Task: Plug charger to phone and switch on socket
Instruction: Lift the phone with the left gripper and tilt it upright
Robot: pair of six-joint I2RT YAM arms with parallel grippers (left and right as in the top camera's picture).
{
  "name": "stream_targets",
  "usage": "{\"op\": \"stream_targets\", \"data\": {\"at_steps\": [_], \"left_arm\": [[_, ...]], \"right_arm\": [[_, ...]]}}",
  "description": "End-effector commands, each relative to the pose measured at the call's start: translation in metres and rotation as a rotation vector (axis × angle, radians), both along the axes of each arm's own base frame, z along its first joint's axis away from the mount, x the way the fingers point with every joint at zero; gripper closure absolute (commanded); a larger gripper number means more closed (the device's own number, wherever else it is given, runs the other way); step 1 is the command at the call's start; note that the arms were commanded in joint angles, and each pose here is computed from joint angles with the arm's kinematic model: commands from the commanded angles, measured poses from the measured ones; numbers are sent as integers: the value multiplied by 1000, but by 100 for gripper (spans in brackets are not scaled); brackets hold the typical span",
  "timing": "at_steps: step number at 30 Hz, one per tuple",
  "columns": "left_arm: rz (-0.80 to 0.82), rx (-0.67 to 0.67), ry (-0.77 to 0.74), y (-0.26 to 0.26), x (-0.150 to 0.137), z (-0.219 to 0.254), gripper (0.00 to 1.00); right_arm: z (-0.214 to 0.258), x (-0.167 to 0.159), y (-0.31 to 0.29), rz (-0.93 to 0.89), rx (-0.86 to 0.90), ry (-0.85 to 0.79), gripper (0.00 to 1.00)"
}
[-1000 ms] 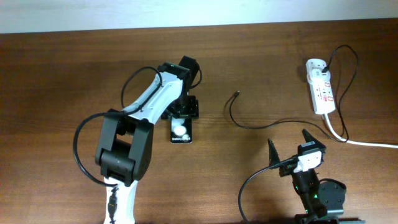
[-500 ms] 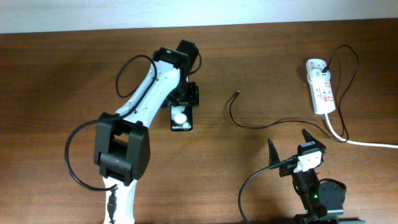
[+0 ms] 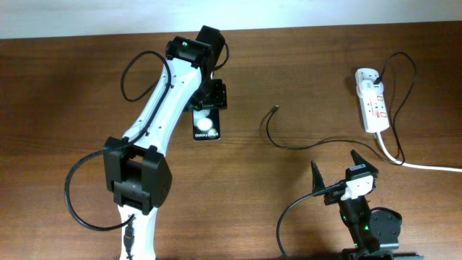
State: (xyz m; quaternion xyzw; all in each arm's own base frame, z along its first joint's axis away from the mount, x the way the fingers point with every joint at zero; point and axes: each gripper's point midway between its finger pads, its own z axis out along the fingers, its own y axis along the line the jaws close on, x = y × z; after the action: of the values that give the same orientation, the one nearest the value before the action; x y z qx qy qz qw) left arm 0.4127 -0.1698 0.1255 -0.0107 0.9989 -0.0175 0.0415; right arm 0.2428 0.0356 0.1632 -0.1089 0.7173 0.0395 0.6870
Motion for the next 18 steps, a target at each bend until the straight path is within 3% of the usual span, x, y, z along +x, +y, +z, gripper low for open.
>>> {"op": "stream_targets", "data": {"at_steps": [1,4,7,18], "left_arm": [[-5,-70,18,-12,-1,3,62],[-6,-84,33,-14,-4,3,82],[29,-88,37,-14,-5,4,95],[210,-190,94,-11,-3,6,100]], "right_arm": [[-2,-1,3,12,7,6,1],[-2,-1,2,11,7,6,1],[-2,-1,2,11,7,6,1],[-2,-1,2,11,7,6,1]]}}
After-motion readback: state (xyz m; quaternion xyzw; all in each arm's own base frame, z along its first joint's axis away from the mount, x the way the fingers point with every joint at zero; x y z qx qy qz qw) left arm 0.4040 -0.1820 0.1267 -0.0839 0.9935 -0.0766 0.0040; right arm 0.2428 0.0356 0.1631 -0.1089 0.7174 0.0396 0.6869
